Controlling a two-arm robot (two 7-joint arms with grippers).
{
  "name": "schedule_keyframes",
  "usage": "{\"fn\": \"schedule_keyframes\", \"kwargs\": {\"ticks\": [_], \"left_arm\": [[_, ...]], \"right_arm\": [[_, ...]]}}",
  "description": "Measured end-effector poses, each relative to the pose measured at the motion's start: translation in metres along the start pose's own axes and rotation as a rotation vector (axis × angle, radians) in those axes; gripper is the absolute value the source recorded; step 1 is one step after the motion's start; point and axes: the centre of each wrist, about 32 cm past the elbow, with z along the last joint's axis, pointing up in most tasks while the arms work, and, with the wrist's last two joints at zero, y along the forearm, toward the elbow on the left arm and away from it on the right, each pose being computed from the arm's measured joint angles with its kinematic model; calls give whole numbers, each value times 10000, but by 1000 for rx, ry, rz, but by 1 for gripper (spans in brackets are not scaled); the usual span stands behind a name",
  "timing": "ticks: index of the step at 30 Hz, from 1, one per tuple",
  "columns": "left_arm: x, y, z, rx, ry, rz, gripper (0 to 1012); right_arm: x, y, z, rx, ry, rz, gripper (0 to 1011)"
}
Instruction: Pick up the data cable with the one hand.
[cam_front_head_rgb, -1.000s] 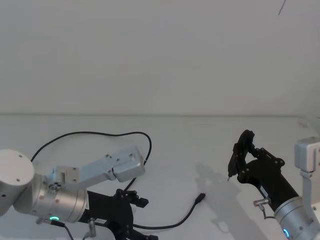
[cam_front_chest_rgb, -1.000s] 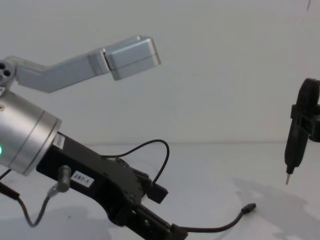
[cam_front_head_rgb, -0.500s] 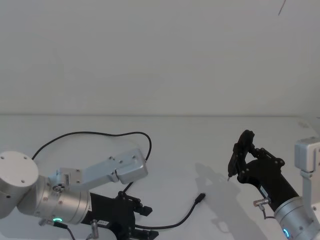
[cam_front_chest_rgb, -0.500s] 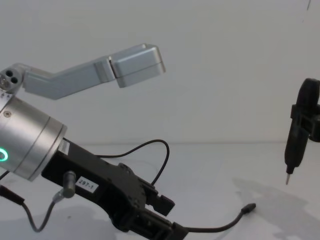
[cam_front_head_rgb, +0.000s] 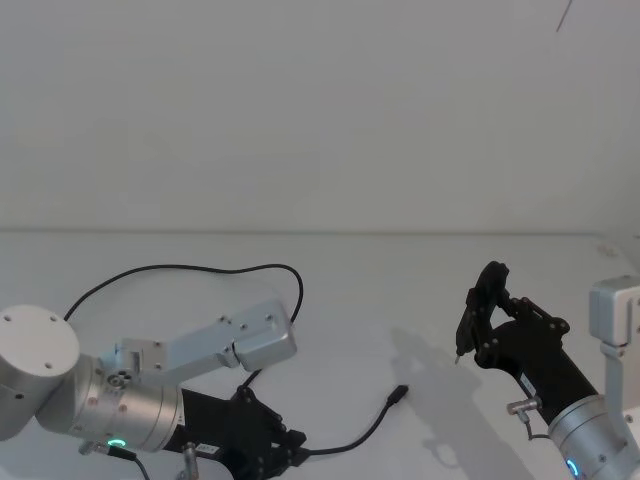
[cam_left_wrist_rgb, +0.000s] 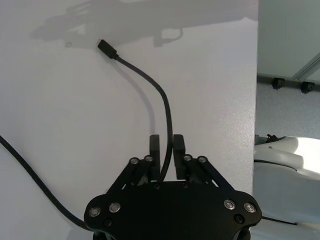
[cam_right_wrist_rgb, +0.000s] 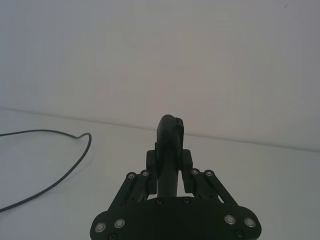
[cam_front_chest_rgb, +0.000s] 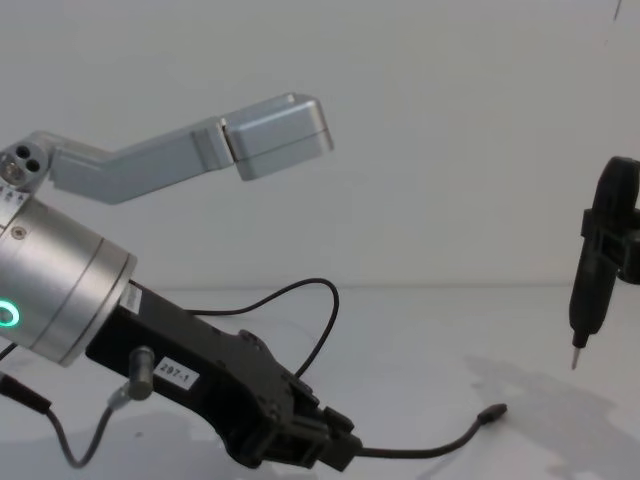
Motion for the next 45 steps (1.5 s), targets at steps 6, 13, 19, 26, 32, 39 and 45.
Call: {"fn": "schedule_keyframes", "kwargs": {"ticks": [6, 13, 19, 26, 32, 39, 45], "left_arm": [[0, -2, 0, -1, -4, 4, 49], [-20, -11, 1, -22, -48, 36, 47], [-38, -22, 6, -43, -85, 60, 47], [-58, -52, 37, -105, -171, 105, 47], [-38, -89, 72, -163, -239, 112, 47], [-2, -132, 128, -210, -295, 98, 47], [14, -157, 159, -234, -324, 89, 47]], "right_arm": [[0, 0, 0, 0, 0, 0, 279], [11, 5, 16, 9, -1, -2, 279], [50, 34, 88, 44, -3, 4, 279], [129, 87, 192, 89, -2, 14, 279], [219, 121, 274, 117, 4, 31, 279], [321, 158, 350, 139, 12, 57, 279], [415, 190, 416, 152, 15, 84, 279]]}}
